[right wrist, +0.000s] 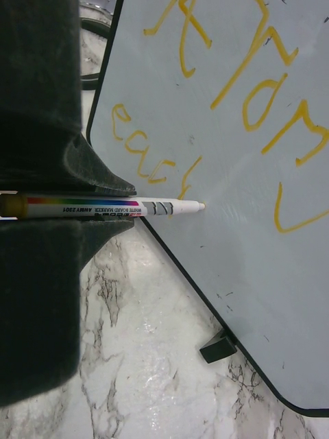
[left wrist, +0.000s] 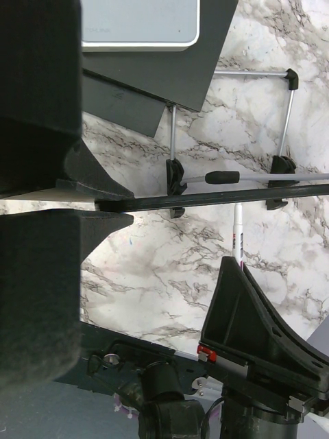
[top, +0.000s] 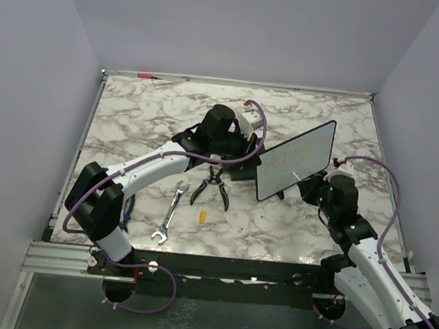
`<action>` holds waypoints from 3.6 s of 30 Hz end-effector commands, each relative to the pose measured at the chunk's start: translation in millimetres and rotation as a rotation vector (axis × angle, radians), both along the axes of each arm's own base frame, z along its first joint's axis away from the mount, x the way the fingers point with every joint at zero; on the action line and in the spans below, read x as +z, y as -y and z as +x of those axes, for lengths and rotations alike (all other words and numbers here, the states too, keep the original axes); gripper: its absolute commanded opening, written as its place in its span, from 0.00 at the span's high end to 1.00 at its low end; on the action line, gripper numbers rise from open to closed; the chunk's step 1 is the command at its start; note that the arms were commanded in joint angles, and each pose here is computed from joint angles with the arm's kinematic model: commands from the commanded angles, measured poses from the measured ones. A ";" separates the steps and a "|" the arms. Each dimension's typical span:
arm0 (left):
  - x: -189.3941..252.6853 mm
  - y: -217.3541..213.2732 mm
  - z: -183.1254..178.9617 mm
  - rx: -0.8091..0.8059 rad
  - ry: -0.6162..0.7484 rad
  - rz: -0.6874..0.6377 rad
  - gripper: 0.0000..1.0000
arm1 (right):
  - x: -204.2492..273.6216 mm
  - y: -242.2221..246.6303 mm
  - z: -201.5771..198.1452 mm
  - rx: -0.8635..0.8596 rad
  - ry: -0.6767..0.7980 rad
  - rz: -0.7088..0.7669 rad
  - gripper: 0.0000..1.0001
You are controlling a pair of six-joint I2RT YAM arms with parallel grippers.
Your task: Write a sentence on the whiteboard
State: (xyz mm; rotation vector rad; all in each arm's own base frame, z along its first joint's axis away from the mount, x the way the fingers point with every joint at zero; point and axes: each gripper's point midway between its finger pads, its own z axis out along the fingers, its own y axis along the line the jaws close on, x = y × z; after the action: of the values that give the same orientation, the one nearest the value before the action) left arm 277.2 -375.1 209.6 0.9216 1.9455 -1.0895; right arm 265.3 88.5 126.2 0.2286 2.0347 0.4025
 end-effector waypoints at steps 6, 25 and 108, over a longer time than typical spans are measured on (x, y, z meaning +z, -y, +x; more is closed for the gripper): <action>0.4 7.6 -15.1 -0.063 -0.033 -0.004 1.00 | -23.4 7.0 -6.7 -0.052 -0.064 -0.001 0.99; 1.2 7.3 -14.9 -0.063 -0.032 -0.005 1.00 | -26.0 9.3 -6.0 -0.070 -0.071 -0.004 0.99; 2.4 7.0 -15.5 -0.067 -0.031 -0.004 1.00 | -5.9 0.2 15.8 -0.051 0.029 0.073 0.99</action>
State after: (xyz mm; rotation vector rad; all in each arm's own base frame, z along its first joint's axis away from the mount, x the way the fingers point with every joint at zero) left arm 277.2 -375.0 209.8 0.9218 1.9462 -1.0888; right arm 285.8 68.6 126.1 0.3994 1.9481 0.3421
